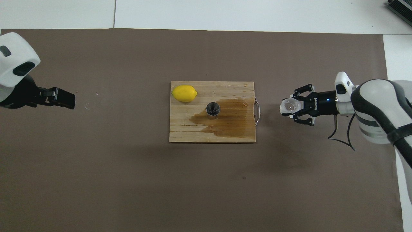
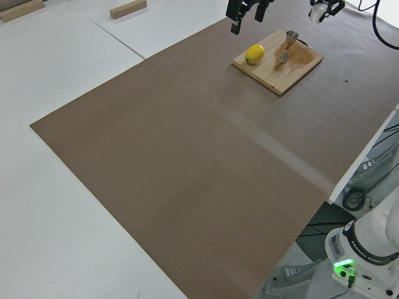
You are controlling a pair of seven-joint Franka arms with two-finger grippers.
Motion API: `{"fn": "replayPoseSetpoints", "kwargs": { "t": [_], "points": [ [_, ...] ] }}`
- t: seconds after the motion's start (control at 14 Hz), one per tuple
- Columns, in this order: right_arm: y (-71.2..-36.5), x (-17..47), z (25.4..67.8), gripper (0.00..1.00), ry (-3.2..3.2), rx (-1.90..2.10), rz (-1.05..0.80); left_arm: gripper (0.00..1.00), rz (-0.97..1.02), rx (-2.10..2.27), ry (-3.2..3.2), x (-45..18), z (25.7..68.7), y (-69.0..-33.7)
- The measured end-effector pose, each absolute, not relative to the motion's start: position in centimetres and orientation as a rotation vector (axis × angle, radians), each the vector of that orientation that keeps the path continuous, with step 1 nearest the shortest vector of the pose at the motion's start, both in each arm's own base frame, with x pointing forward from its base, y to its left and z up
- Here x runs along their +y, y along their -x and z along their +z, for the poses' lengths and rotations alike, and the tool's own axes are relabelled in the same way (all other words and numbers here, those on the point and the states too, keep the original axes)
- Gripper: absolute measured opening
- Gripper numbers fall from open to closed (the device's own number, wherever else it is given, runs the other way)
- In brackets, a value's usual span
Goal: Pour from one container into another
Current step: 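Lift the white cup with the right gripper and carry it to the jigger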
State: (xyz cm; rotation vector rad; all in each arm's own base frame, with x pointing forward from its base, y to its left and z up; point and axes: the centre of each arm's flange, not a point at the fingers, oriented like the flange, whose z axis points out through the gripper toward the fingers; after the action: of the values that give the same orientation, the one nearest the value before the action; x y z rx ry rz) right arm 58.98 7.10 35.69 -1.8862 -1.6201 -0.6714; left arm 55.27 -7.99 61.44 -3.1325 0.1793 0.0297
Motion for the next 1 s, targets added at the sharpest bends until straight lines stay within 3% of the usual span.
{"fn": "replayPoseSetpoints", "kwargs": {
  "t": [0.64,1.0],
  "points": [
    [-57.5,19.5,41.0,0.51,2.13,-1.776,-0.352,1.0,0.03,0.179,3.133,-8.0,61.4,-55.3],
    [-57.2,22.7,43.1,0.51,2.234,-1.8,-0.307,1.0,0.03,0.179,3.133,-8.0,61.4,-55.3]
  ]
}}
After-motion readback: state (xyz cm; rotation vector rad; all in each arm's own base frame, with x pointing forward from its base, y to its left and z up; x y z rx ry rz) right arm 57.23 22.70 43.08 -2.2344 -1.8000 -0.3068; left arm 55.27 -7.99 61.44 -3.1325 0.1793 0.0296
